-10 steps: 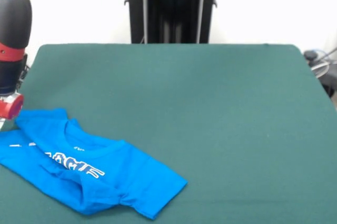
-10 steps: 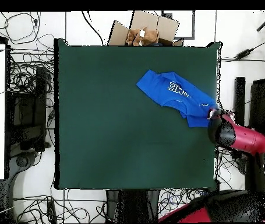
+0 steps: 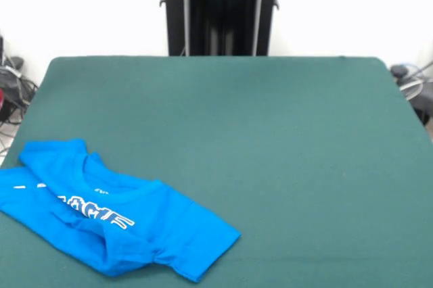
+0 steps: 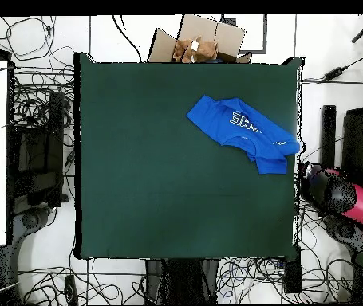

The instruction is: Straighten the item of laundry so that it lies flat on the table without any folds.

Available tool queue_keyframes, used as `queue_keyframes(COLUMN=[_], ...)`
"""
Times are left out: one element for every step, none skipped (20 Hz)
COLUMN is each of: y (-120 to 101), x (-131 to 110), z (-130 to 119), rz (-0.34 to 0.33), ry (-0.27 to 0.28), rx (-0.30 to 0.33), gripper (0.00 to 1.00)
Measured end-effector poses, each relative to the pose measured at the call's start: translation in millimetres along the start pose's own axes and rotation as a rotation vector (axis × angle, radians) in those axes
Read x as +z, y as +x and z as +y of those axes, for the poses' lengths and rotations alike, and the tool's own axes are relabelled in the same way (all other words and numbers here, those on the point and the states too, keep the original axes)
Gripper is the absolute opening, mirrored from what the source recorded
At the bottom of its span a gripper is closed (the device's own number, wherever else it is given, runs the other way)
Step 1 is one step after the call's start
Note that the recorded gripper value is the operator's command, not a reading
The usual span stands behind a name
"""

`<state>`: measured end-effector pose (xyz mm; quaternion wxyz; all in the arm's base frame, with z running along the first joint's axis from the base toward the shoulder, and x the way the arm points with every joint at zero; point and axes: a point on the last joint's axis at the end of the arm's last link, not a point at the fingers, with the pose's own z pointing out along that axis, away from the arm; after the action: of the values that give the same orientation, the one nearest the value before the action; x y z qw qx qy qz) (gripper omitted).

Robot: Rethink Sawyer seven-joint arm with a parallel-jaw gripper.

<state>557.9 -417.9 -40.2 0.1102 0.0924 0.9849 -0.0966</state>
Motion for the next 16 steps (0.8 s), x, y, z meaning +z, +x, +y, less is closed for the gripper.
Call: queue_keyframes(y=[1.7,1.7,0.1,-1.7,-3.6,-11.6,-16.3,-21.0,-23.9,-27.2,-30.8,-34.1,-37.7,-40.4,-43.8,-45.8], x=[-4.4,-11.5,-17.5,-22.3,-25.9,-37.1,-42.1,-46.9,-49.6,-53.1,-56.8,-60.5,-63.8,-66.2,-69.2,-71.0], z=[-2.1,-2.3,-0.1,3.0,5.9,19.6,28.1,38.1,44.6,53.7,65.8,78.5,91.8,102.4,118.7,129.6], rz=[0.005,0.008,0.006,0.005,0.003,-0.004,-0.008,-0.010,-0.012,-0.013,-0.015,-0.017,-0.019,-0.021,-0.023,-0.023], ry=[0.001,0.002,0.003,0.003,0.004,0.003,0.002,0.001,0.001,0.000,-0.001,-0.002,-0.003,-0.002,-0.001,-0.001], rx=[0.001,-0.003,-0.010,-0.017,-0.024,-0.049,-0.063,-0.079,-0.089,-0.102,-0.118,-0.134,-0.148,-0.158,-0.169,-0.174], gripper=[0.00,0.00,0.00,0.00,0.00,0.00,0.00,0.00,0.00,0.00,0.00,0.00,0.00,0.00,0.00,0.00])
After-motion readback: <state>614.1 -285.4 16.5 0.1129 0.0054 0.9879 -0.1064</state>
